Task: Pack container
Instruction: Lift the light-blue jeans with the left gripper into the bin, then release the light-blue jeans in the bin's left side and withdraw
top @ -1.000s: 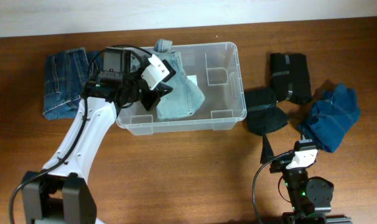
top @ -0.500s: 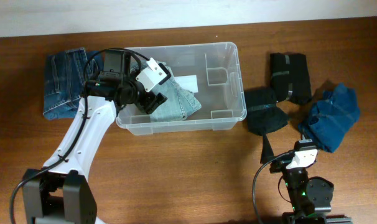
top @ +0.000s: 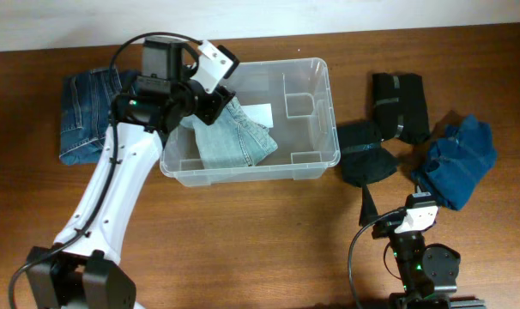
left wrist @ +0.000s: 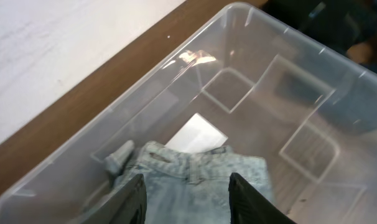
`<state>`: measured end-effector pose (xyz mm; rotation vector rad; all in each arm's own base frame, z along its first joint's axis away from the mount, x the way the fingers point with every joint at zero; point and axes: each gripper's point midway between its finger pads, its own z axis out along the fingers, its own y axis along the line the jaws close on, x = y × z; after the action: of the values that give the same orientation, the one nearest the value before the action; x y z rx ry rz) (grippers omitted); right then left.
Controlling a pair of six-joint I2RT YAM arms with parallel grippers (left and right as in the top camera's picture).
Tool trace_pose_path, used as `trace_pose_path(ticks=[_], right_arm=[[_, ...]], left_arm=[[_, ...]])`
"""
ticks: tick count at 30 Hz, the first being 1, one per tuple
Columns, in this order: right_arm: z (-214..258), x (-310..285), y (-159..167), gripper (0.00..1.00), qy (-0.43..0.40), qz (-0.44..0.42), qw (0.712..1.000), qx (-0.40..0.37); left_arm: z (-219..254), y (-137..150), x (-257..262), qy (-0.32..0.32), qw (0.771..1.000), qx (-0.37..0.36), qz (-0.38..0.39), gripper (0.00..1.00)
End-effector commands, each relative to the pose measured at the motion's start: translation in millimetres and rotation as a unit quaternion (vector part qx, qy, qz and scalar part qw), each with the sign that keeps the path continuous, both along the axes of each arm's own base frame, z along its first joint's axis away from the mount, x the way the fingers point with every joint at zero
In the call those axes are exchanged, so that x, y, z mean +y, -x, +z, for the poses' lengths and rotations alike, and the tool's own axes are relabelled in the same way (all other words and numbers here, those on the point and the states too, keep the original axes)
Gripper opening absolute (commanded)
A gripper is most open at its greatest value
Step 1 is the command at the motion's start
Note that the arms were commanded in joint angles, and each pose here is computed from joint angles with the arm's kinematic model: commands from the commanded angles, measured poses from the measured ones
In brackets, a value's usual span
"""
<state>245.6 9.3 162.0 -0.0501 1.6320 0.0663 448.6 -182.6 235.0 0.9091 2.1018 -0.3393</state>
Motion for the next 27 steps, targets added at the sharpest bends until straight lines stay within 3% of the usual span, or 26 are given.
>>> trace_pose_path(ticks=[1,6,11,24,27], right_arm=[[-3.0,-0.3,-0.2,0.98,-0.005,-0.003,1.000,0.002],[-3.0,-0.3,-0.2,0.98,-0.005,-0.003,1.000,0.002],[-3.0,-0.3,-0.2,0.98,-0.005,-0.003,1.000,0.002],[-3.0,-0.3,-0.2,0.98,-0.005,-0.003,1.000,0.002],[-3.0,-0.3,-0.2,0.98,-0.005,-0.003,1.000,0.002]], left_arm=[[-9.5,-3.4,3.1,-0.014,0.998,0.023,0.056,0.36],[-68.7,-3.7,23.8,-0.075,0.984,0.101,0.127,0.30],[-120.0,-9.3,55.0,-0.128,0.952,0.152,0.232,0.29],[-235.7,-37.1,77.3,-0.187,0.926,0.184,0.272,0.30],[-234.7,-47.8,84.3,-0.183,0.927,0.167,0.283,0.39]])
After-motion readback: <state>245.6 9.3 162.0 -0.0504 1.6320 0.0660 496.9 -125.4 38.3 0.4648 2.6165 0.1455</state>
